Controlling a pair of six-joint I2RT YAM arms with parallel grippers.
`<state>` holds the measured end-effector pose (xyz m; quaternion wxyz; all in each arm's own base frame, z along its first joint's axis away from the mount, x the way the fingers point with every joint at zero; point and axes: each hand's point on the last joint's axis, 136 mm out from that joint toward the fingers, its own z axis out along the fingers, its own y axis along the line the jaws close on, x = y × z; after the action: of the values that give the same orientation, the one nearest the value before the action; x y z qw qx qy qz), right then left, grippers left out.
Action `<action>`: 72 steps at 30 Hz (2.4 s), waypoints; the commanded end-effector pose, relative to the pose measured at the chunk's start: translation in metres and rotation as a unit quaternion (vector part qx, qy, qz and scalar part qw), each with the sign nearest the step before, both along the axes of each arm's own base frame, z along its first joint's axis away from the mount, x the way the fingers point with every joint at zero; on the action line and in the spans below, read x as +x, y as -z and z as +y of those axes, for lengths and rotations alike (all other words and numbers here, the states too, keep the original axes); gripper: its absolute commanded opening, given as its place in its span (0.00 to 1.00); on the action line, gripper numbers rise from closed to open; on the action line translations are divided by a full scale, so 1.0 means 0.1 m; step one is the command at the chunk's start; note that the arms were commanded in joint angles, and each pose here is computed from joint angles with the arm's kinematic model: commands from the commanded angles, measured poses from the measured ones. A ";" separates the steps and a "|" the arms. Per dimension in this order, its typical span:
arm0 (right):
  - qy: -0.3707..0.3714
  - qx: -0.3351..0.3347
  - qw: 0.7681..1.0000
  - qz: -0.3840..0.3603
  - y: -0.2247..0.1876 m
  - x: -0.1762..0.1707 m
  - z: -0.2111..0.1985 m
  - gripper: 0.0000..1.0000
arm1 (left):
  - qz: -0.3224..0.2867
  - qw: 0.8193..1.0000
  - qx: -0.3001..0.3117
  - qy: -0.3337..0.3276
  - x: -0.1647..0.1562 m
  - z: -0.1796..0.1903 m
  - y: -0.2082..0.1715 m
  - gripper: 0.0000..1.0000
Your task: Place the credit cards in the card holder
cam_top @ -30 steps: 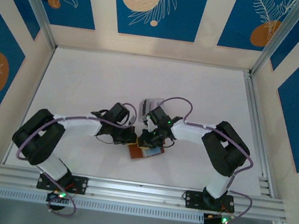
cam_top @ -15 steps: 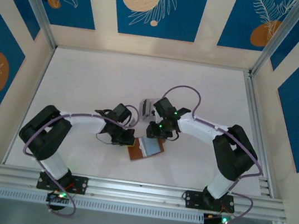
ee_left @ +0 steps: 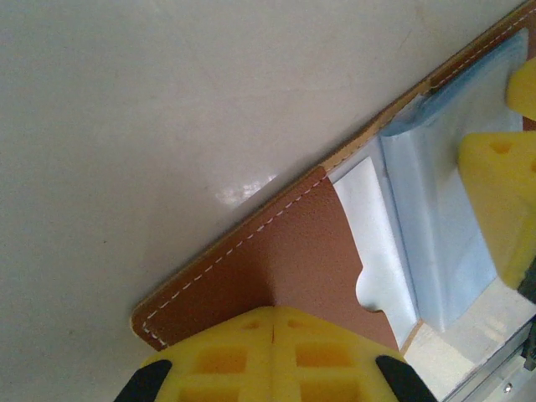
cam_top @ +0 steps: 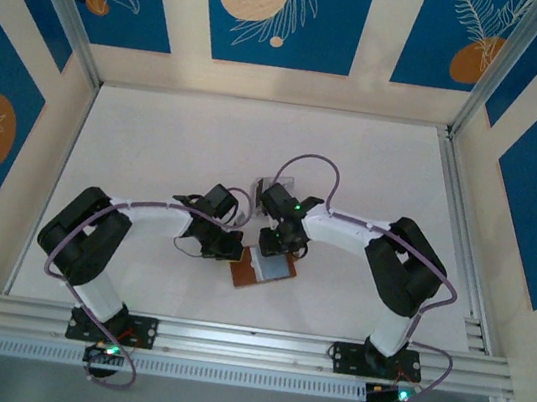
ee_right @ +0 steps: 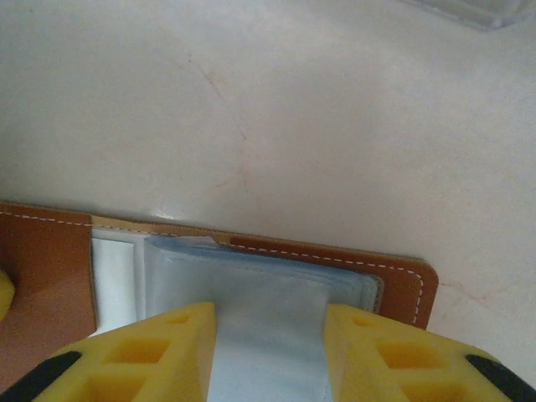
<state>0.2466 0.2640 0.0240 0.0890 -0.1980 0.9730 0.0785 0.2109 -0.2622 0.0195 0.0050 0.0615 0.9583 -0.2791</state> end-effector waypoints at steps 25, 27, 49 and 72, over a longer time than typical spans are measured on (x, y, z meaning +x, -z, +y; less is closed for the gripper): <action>0.004 0.028 1.000 0.004 -0.26 -0.25 0.13 0.00 | 0.028 0.999 0.033 -0.007 -0.10 0.13 0.39 0.01; 0.001 0.062 0.998 0.026 -0.31 -0.29 0.24 0.00 | 0.029 0.999 0.030 -0.012 -0.10 0.12 0.40 0.01; 0.050 0.213 0.958 0.184 -0.16 -0.69 0.40 0.58 | 0.046 0.996 -0.059 -0.054 0.03 -0.06 0.18 0.03; 0.047 0.261 0.943 0.203 -0.22 -0.72 0.52 0.73 | 0.018 0.983 -0.155 -0.093 0.41 0.18 -0.56 0.10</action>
<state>0.1768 0.3114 0.0465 -0.0397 -0.1106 0.9302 0.3477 0.2538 -0.2442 0.0554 0.0249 -0.0449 0.9117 -0.4076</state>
